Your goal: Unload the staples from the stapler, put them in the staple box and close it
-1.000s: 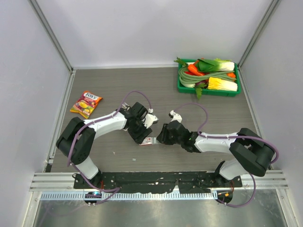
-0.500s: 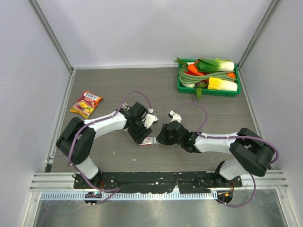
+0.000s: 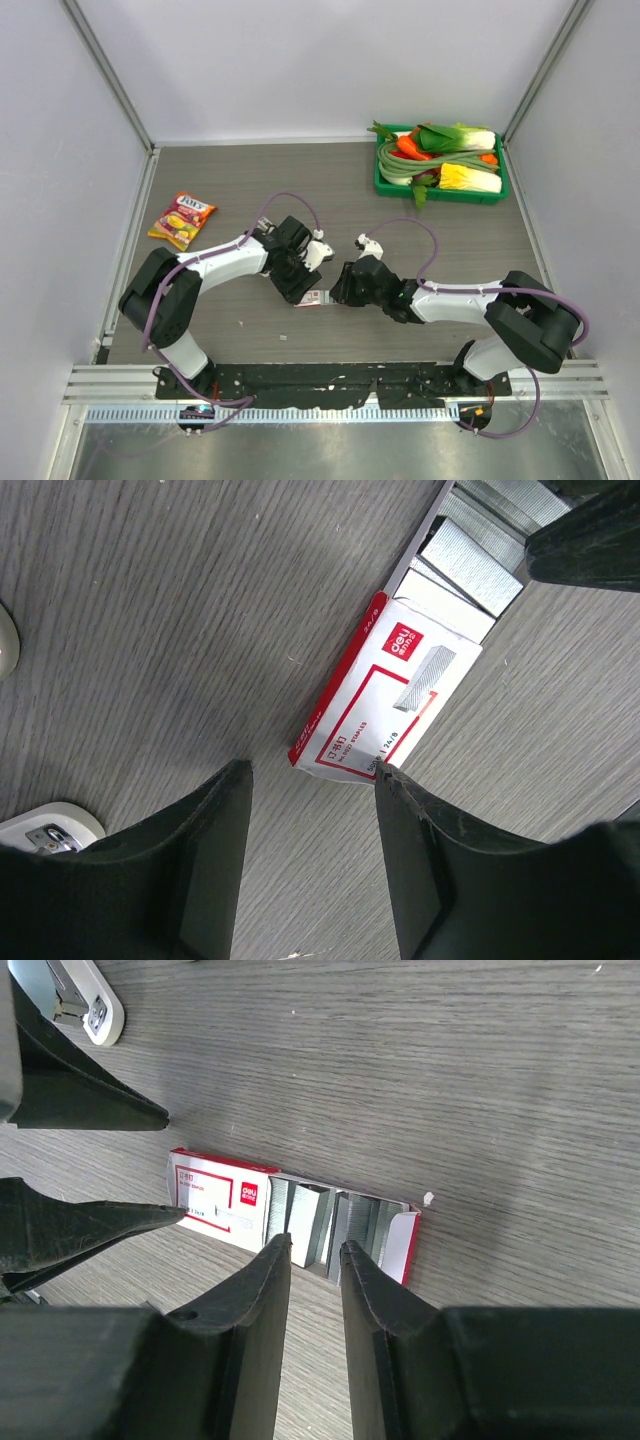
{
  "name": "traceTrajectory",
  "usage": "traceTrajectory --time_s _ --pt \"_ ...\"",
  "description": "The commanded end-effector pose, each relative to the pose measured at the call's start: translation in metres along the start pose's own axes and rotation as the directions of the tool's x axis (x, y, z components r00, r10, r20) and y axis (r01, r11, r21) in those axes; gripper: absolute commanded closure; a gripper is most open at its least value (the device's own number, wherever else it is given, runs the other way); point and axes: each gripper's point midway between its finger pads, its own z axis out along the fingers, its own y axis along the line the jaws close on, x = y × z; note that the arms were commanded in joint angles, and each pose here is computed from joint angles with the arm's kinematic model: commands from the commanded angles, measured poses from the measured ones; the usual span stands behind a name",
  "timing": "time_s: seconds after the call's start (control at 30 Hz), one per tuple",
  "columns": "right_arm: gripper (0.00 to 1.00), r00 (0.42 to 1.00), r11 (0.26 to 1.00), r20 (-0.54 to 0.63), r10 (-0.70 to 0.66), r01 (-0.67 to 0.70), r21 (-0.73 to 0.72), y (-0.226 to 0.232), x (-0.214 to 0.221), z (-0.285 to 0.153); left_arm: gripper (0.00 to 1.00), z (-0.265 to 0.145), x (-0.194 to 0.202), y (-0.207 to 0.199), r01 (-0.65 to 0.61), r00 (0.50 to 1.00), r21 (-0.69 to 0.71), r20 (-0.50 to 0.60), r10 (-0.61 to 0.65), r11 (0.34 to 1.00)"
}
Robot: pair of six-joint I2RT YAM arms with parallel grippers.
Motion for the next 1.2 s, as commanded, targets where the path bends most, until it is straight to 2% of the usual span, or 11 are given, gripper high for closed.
traceTrajectory --time_s 0.0,1.17 --pt "0.68 0.998 0.998 0.066 -0.004 0.009 -0.063 0.021 -0.019 -0.004 0.45 0.0 -0.004 -0.001 -0.013 1.0 0.002 0.02 0.013 1.0" --pt "0.68 0.999 0.996 0.007 -0.034 0.035 -0.078 0.029 -0.01 0.008 0.45 -0.001 -0.005 -0.002 -0.012 1.0 0.006 0.028 0.012 1.0"
